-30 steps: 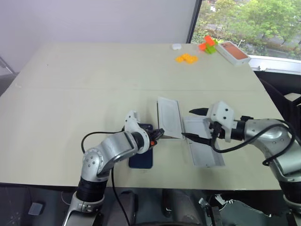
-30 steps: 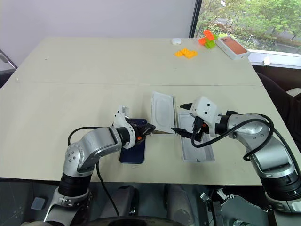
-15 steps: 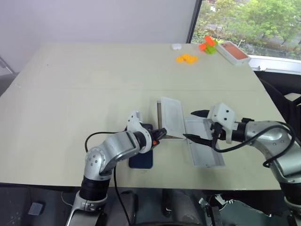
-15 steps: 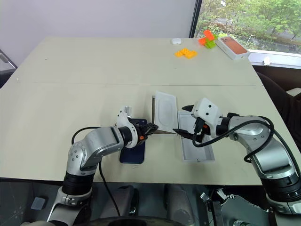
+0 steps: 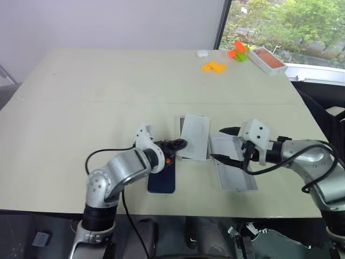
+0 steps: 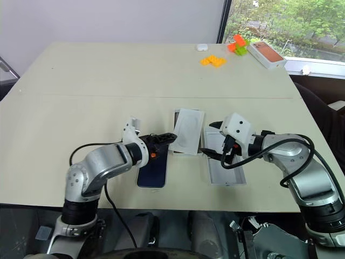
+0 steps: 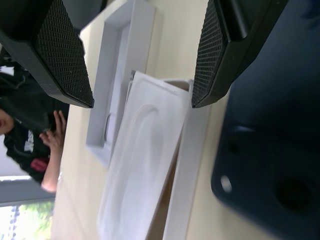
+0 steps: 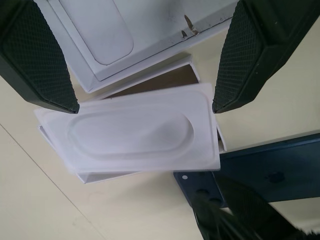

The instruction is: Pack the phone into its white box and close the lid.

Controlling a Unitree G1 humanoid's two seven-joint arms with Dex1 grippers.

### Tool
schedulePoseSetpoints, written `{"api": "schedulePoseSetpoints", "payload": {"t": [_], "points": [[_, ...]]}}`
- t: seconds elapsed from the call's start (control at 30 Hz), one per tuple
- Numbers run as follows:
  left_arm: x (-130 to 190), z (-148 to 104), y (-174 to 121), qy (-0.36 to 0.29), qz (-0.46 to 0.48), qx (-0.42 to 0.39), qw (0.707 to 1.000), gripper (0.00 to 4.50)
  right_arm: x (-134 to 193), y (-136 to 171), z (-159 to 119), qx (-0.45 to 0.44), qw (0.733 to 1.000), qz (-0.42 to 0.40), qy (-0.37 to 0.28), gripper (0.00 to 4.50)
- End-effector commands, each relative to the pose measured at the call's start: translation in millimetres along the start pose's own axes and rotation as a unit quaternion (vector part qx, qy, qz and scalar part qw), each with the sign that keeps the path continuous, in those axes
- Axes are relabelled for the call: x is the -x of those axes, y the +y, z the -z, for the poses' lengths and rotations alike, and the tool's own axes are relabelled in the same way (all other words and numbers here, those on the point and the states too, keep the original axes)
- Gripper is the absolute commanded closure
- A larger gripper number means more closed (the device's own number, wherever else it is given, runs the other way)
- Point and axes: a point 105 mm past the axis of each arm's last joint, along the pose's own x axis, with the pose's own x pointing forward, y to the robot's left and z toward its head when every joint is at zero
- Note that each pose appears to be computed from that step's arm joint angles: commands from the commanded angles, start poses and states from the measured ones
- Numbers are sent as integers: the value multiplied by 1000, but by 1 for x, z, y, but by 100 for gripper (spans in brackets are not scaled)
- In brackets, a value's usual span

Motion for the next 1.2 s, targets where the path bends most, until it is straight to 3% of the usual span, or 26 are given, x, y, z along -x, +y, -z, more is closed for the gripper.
{"api": "schedulePoseSetpoints", "payload": {"t": [0.03, 0.17, 0.27, 0.37, 0.5, 0.6, 0.8, 0.93, 1.2], "points": [[20, -16, -5, -34, 44, -40, 998, 122, -1, -14, -8, 8, 999, 34, -15, 0], [31, -27, 1, -46, 47, -82, 994, 122, -8, -19, -3, 13, 999, 38, -4, 0], [46, -51, 14, -95, 16, -201, 975, 119, -17, -26, -1, 18, 999, 49, 6, 82], [55, -68, 25, -128, -4, -304, 944, 119, -27, -31, 1, 18, 998, 58, 19, 228], [63, -82, 46, -150, -24, -374, 915, 119, -47, -30, -1, 22, 998, 58, 32, 437], [59, -71, 56, -127, -16, -433, 892, 119, -65, -31, -5, 47, 996, 63, 44, 445], [55, -55, 71, -103, 2, -458, 883, 119, -93, -32, -6, 62, 995, 47, 66, 445], [55, -54, 67, -118, 18, -444, 888, 119, -102, -31, 2, 88, 992, 32, 85, 445], [54, -51, 67, -127, 23, -427, 895, 119, -109, -11, -3, 119, 990, -42, 55, 445]]}}
